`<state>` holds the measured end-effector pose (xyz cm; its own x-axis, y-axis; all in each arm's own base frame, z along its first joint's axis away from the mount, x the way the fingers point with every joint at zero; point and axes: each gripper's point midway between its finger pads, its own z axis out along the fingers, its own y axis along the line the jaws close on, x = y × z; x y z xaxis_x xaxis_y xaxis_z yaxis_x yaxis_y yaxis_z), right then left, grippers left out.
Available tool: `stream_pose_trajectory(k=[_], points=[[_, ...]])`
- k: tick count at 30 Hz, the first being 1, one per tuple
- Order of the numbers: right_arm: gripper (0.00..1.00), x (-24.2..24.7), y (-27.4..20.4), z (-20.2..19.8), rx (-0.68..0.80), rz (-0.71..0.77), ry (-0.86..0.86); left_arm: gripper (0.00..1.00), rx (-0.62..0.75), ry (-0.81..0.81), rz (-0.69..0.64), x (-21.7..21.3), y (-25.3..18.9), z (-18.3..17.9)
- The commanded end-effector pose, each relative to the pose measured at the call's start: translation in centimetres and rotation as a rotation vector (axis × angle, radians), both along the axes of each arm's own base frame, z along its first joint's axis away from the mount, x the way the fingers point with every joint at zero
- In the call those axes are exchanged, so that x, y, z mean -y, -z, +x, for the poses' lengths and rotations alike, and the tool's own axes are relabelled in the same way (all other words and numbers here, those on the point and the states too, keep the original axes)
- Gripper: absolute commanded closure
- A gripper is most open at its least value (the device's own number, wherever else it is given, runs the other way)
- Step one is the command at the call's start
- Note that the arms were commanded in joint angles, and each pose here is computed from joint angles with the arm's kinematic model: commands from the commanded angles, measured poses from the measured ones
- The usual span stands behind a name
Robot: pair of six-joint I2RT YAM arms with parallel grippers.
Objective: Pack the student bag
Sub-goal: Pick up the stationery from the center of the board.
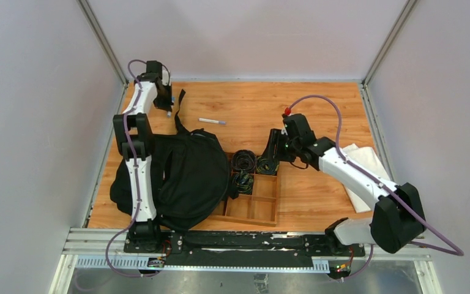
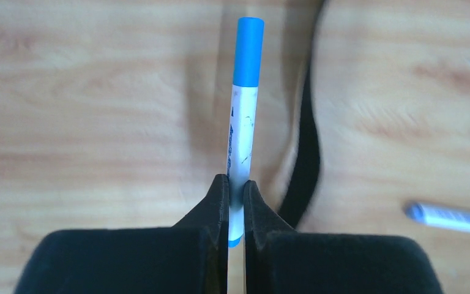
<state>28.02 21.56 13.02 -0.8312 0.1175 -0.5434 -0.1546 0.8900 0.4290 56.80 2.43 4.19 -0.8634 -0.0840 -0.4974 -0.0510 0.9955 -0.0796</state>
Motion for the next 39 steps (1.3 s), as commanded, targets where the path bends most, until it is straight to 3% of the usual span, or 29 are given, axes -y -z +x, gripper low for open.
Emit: stream_pose_trajectory(k=[1, 4, 10, 15, 20, 25, 39], points=[[0.43, 0.6, -3.1, -0.2, 0.057, 0.043, 0.024, 1.0, 0.138, 0.029, -0.027, 2.5, -10.4, -1.9], [0.43, 1.4, -4.4, -0.4, 0.095, 0.032, 0.035, 1.0, 0.216, 0.07, -0.053, 4.4, -15.5, -4.0], [0.36, 2.9, -10.0, -0.1, 0.26, 0.058, 0.063, 1.0, 0.283, 0.346, -0.243, 16.7, -22.0, -11.6], [0.32, 2.1, -15.5, -0.4, 0.329, 0.252, 0.056, 1.0, 0.259, 0.593, -0.434, 28.3, -23.8, -19.9], [0.32, 1.6, -19.3, -1.1, 0.388, 0.432, 0.102, 1.0, 0.283, 0.665, -0.628, 34.9, -25.7, -25.1], [0.32, 2.4, -19.1, -0.8, 0.374, 0.472, 0.198, 1.0, 0.276, 0.683, -0.726, 37.2, -25.9, -28.1], [0.36, -2.5, -17.0, 2.5, 0.242, 0.574, 0.167, 1.0, 0.23, 0.671, -0.705, 36.8, -24.0, -29.9]])
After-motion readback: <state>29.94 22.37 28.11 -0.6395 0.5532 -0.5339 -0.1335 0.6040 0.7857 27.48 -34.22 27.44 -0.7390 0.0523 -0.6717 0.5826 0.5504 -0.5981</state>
